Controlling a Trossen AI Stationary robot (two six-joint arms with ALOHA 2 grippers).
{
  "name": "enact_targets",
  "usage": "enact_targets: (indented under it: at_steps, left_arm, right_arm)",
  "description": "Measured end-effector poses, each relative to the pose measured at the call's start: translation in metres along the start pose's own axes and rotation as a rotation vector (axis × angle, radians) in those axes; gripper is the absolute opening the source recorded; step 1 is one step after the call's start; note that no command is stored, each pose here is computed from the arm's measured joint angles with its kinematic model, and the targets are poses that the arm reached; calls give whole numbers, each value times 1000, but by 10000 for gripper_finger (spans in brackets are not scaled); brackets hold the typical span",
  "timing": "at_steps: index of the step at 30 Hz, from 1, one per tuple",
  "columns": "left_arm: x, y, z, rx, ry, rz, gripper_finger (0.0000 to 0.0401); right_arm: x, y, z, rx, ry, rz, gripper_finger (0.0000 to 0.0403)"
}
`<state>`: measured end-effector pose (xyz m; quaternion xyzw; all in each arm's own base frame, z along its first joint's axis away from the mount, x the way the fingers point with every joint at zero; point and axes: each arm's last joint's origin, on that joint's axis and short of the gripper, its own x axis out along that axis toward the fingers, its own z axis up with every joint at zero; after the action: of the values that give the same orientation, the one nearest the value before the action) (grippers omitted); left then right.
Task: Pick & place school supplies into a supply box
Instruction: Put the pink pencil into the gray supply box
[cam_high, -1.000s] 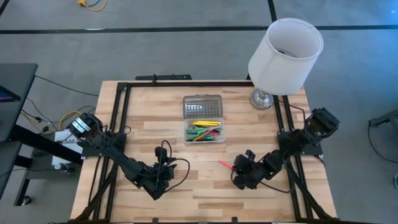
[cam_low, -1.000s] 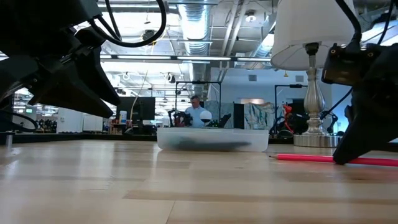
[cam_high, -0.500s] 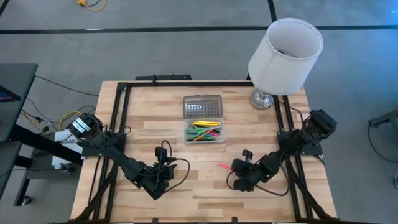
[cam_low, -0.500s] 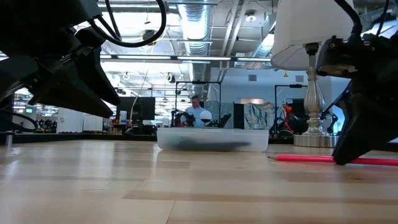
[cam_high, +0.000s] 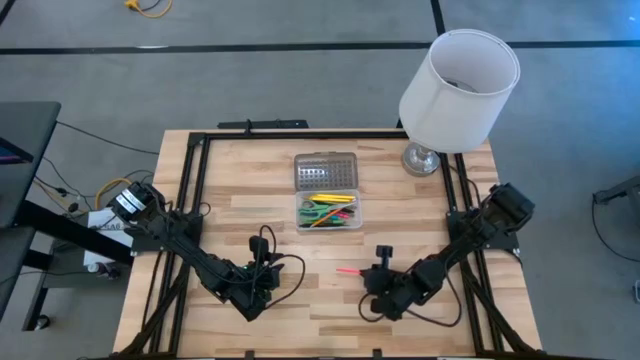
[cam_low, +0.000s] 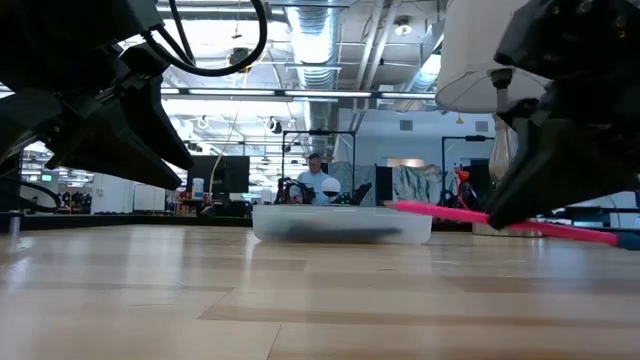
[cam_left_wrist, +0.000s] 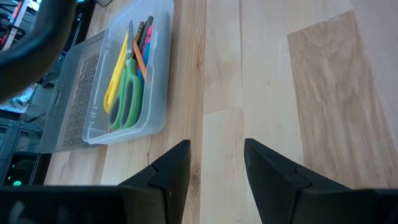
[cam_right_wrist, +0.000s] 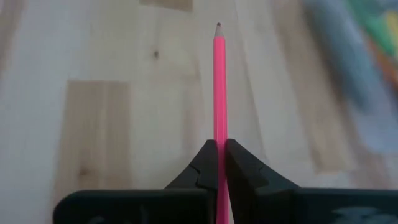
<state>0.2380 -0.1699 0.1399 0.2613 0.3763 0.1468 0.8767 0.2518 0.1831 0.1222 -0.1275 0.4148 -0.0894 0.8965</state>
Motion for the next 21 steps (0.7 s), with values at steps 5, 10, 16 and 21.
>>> enact_targets:
  at_steps: [5,10,16,21]
  left_arm:
    - [0,0,0,0,0,0,146]
    - [0,0,0,1,0,1,146]
    - [0,0,0,1,0,1,146]
    - [0,0,0,1,0,0,146]
  right_arm:
    - [10,-6,16,-83,-11,-128,1]
    - [20,-25,41,-131,-22,-213,1]
    - [37,-64,73,-184,-2,-335,1]
    - [57,-105,87,-163,21,-371,1]
